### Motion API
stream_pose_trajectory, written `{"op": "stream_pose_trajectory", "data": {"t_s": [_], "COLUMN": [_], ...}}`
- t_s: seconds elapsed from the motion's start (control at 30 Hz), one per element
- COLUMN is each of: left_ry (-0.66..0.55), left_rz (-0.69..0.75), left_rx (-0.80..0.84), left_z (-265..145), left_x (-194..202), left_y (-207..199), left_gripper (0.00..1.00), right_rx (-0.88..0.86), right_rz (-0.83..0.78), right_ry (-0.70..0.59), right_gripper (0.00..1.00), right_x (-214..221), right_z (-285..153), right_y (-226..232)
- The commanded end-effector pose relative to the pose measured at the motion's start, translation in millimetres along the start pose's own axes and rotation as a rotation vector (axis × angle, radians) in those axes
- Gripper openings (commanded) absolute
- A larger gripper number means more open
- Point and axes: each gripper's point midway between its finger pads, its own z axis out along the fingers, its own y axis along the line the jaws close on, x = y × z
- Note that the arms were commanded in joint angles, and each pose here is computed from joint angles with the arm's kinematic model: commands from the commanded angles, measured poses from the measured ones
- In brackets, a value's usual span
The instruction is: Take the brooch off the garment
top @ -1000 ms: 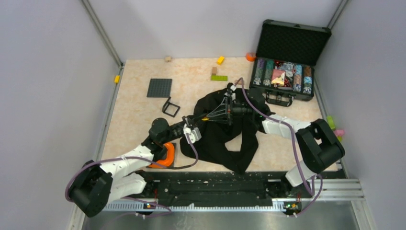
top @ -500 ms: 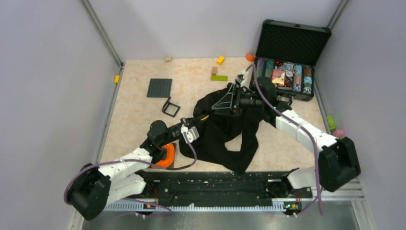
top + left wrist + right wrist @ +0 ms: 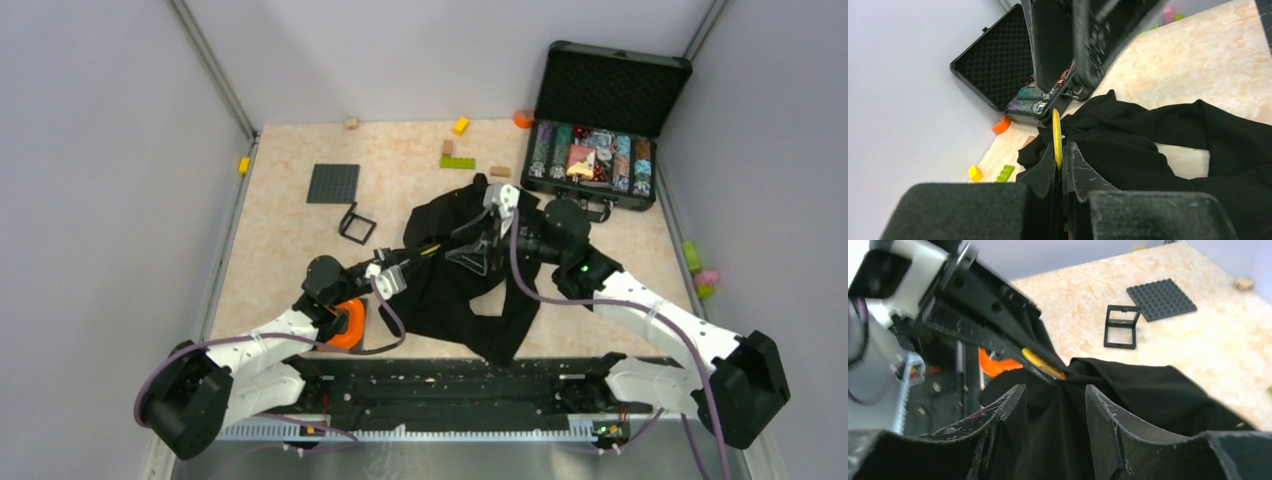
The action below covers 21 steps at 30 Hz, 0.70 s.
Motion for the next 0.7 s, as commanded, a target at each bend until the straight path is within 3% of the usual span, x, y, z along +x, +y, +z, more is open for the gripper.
{"op": "stream_pose_trajectory", "data": {"t_s": [0.0,0.1,0.23,0.47,0.67], "left_ry": [-0.101,-0.096,-0.099,-0.083,-0.077], "left_rz": [0.024,0.027,0.034,0.041,0.043], "left_rx": [0.032,0.032,0.059,0.073,0.081], "left_z": [6.9,7.6,9.0,10.8,11.7], "left_x": [-27.6,-25.6,-27.1,-22.4,-20.1], "left_y": [2.7,2.6,0.0,-1.6,-2.5], "left_gripper": [0.0,0.0,0.0,0.0,0.0], "right_rx": [-0.1,-0.205,-0.197,-0.247,-0.259], "right_rz": [-0.522,-0.664,-0.706,-0.744,-0.752], "right_ry": [-0.105,-0.111,-0.085,-0.066,-0.084], "right_gripper": [0.48,0.49,0.47,0.32,0.27], "right_x": [-14.5,-8.0,-5.4,0.2,-3.8], "right_z": [5.5,6.4,11.4,20.5,23.7], "right_y": [9.2,22.2,16.6,24.9,28.2]}}
